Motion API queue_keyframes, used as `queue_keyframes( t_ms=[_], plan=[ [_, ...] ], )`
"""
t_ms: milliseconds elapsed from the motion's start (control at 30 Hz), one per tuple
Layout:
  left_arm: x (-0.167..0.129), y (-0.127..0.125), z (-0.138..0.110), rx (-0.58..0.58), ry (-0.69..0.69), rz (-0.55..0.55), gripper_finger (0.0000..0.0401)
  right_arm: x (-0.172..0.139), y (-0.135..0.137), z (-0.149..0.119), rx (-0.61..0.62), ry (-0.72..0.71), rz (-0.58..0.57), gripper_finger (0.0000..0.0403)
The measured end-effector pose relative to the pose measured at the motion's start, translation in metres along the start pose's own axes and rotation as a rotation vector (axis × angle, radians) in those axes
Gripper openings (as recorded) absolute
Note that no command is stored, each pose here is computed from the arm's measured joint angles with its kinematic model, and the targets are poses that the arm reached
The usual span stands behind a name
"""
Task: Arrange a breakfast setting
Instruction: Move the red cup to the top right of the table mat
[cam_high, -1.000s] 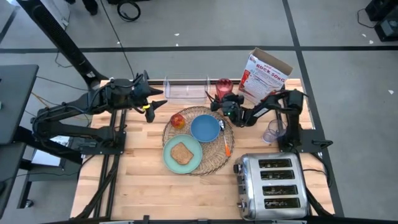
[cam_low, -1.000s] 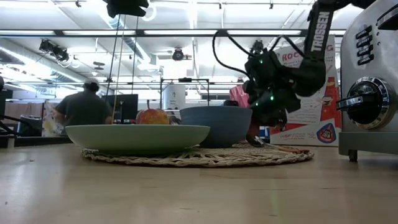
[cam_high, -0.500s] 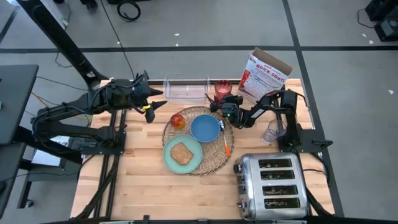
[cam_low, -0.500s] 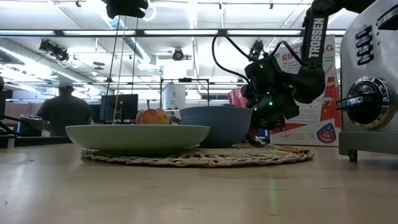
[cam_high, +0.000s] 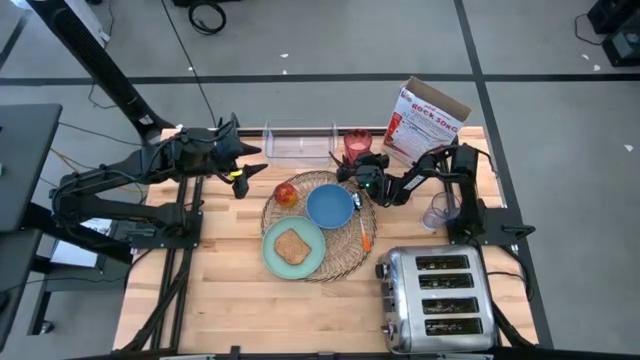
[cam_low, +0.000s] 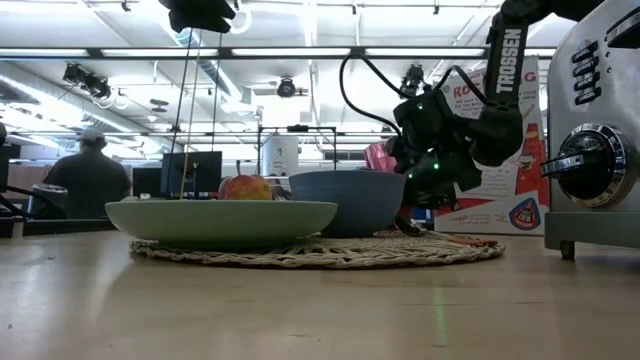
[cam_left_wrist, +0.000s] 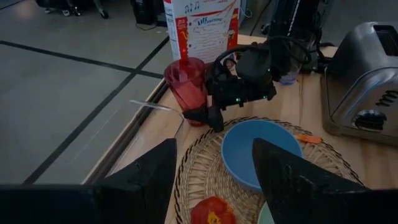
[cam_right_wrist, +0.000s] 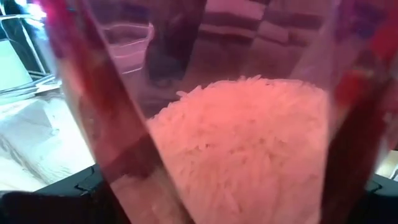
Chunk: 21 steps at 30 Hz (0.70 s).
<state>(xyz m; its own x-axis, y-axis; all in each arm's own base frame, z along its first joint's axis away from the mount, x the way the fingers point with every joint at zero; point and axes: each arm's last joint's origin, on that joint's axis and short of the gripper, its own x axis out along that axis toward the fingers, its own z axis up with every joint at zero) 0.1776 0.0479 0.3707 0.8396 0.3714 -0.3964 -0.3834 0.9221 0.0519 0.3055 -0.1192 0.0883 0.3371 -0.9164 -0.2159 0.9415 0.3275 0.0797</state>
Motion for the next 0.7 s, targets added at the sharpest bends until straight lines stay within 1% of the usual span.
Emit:
queue_keyframes(
  t_ms=[167,300,400,533,700],
  plan=[
    [0.000,0.000,0.000,0.000,0.002,0.000,0.0218,-0.001,0.001,0.001,-0.013,0.017,0.026,0.0388],
    [0.000,0.000,0.000,0.000,0.003,0.000,0.0218,-0.004,-0.001,0.004,-0.021,0.058,0.006,0.0388],
    [0.000,0.000,0.000,0.000,0.003,0.000,0.0218,-0.007,-0.003,0.012,-0.031,0.075,0.000,0.0388],
    [0.000,0.000,0.000,0.000,0.003,0.000,0.0218,-0.012,-0.005,0.021,-0.006,0.108,0.002,0.0388],
    [0.000,0.000,0.000,0.000,0.002,0.000,0.0218,-0.019,-0.008,0.025,0.026,0.195,0.027,0.0388]
  ],
)
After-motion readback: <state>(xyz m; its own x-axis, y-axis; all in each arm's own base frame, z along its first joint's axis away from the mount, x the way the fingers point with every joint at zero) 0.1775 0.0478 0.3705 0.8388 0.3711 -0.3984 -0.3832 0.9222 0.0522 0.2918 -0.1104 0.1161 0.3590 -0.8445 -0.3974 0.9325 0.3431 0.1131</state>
